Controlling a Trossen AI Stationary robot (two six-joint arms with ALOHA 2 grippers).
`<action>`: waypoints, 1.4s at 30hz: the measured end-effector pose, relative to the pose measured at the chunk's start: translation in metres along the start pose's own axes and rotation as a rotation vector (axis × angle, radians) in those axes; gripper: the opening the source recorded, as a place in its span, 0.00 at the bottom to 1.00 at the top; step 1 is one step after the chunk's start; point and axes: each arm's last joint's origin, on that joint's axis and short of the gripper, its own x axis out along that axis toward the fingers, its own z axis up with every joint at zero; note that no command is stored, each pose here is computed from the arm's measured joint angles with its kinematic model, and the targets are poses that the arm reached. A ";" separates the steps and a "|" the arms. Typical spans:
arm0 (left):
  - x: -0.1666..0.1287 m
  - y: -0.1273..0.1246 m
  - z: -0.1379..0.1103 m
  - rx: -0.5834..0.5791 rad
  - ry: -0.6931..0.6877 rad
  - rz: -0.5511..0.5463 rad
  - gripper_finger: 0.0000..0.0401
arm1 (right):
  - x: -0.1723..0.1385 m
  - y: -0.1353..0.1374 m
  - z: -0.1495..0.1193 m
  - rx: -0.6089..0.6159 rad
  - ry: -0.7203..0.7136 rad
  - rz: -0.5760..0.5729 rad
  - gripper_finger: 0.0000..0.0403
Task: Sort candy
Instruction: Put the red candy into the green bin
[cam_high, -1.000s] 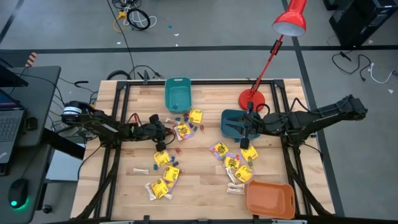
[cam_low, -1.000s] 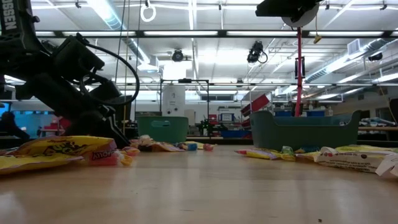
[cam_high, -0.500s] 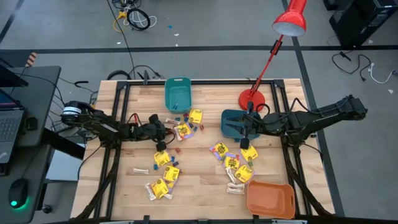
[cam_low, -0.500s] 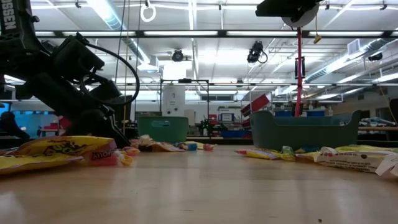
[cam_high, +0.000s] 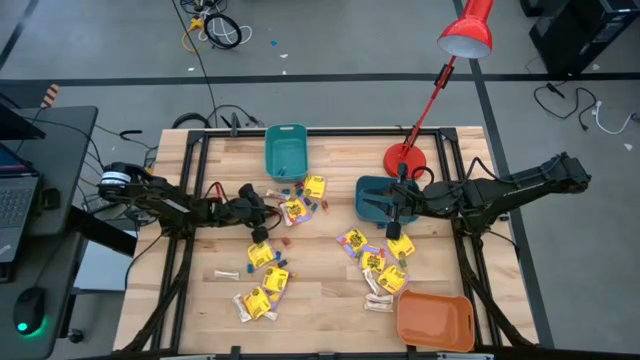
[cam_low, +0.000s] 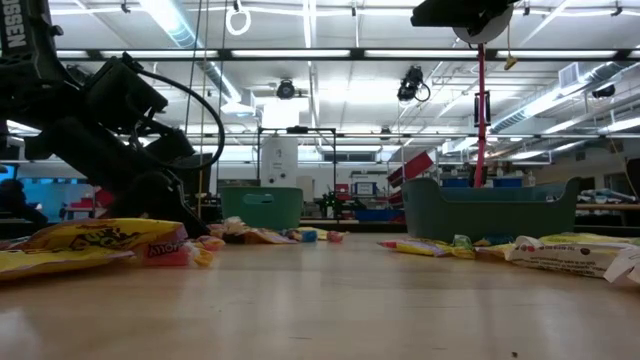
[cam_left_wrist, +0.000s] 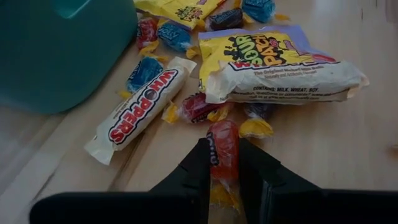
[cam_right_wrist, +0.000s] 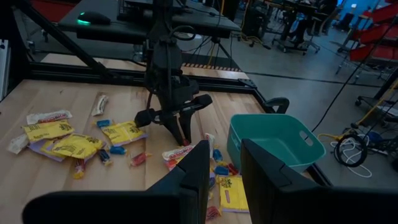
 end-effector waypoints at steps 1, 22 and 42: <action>0.000 0.000 0.000 -0.002 0.000 0.000 0.15 | 0.000 0.000 0.000 0.000 0.000 0.000 0.19; -0.005 0.000 0.006 -0.068 -0.034 -0.019 0.14 | 0.000 0.000 0.000 0.014 0.000 0.000 0.19; -0.014 0.001 0.021 -0.073 -0.143 -0.026 0.14 | 0.000 0.000 0.000 0.014 0.000 0.000 0.19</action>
